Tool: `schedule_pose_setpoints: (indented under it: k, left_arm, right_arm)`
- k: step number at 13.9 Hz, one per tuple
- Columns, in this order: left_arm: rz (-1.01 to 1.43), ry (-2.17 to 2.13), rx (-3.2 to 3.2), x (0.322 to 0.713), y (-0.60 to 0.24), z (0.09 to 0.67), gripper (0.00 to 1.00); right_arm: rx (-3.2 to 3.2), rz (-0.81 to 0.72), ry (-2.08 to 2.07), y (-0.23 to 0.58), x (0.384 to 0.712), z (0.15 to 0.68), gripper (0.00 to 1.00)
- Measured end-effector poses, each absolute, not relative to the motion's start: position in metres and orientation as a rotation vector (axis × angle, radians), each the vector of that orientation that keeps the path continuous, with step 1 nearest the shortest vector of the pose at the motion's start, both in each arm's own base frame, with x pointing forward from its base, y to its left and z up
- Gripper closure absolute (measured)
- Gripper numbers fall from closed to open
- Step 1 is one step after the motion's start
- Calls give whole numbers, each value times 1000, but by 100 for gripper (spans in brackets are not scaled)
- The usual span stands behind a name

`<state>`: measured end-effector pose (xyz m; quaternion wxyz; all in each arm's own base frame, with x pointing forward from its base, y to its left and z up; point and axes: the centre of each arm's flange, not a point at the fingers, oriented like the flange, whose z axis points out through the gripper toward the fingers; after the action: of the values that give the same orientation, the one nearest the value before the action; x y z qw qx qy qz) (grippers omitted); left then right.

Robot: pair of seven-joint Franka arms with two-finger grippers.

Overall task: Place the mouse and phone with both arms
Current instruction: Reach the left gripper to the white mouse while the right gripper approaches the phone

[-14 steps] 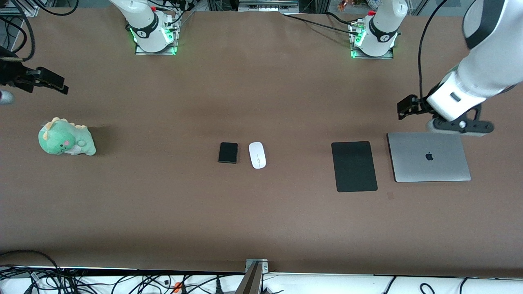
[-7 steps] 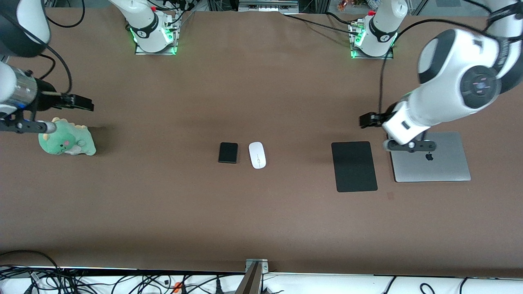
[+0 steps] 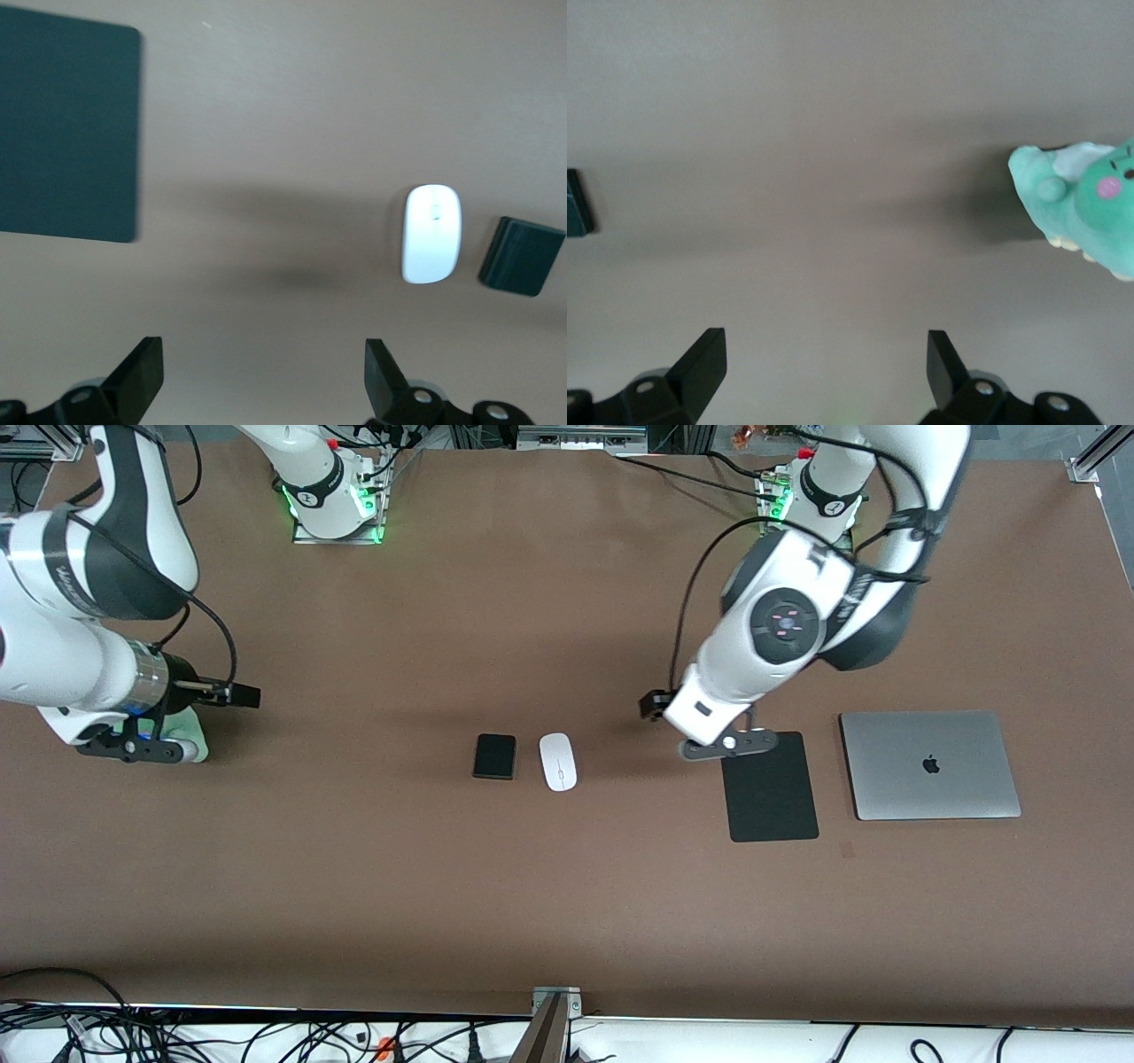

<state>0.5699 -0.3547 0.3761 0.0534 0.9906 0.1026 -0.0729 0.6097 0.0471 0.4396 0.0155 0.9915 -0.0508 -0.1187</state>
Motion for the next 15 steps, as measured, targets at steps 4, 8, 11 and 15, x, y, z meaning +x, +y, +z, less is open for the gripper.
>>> schedule_pose_setpoints:
  k: [4,8,11,15]
  left_arm:
    - [-221,361,2991,549,-430,306,0]
    - [-176,401,2959,544,-484,262,0]
    - [-124,401,2934,548,-494,230,0]
    - [-50,399,2969,538,-520,201,0]
  right_arm:
    - [3091,-370,-152,53,611,409,0]
    - [3090,-342,-154,70,618,388,0]
    - [3079,-331,-205,91,621,371,0]
    - [3063,-322,-247,121,622,350,0]
